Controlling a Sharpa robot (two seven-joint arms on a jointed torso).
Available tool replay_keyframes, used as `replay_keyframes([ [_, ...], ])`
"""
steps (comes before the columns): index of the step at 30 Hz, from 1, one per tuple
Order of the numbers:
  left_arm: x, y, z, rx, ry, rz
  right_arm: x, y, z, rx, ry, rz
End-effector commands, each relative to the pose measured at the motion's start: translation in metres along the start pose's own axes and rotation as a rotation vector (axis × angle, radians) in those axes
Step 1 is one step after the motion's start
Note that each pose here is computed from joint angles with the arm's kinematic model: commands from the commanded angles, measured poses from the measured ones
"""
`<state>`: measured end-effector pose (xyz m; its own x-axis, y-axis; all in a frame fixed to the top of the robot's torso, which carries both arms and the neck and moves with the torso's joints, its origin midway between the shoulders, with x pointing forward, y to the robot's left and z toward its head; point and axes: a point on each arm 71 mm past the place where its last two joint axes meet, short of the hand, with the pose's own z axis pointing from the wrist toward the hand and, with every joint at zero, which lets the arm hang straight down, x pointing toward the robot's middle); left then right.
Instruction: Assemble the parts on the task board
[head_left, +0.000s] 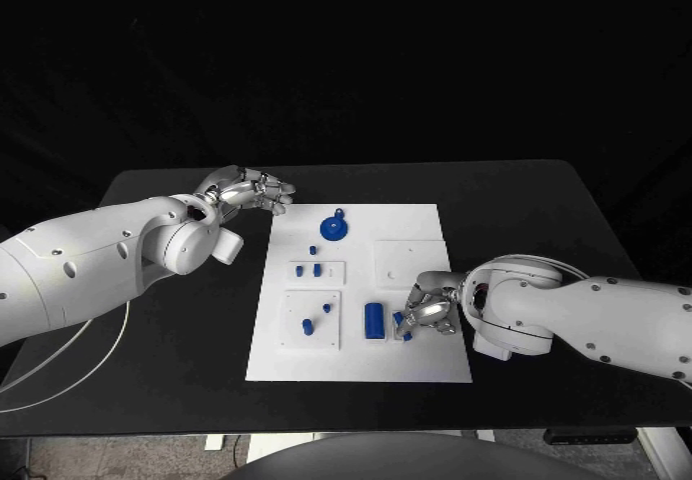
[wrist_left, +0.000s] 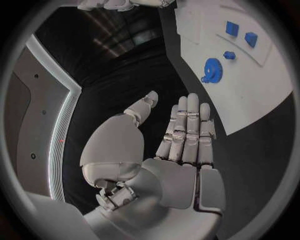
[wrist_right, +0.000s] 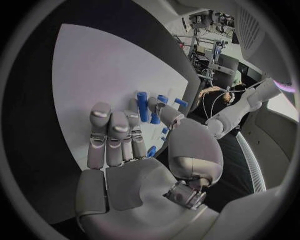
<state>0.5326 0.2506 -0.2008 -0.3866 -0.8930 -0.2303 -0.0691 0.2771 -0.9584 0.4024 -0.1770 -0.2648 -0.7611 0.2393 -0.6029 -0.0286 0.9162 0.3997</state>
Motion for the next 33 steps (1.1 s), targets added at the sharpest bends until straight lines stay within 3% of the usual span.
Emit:
replay_keyframes([
  [1, 0.0025, -0.0012, 0.0003, 0.006, 0.022, 0.004, 0.002, 0.0, 0.0004, 0.002, 0.014, 0.0],
  [12, 0.0021, -0.001, -0.0001, 0.005, 0.022, 0.004, 0.0008, -0.0002, 0.0011, -0.001, 0.005, 0.006],
  [33, 0.0017, 0.0005, -0.0006, 0.002, 0.023, 0.02, 0.0024, -0.0033, 0.0016, -0.005, 0.05, 0.015],
])
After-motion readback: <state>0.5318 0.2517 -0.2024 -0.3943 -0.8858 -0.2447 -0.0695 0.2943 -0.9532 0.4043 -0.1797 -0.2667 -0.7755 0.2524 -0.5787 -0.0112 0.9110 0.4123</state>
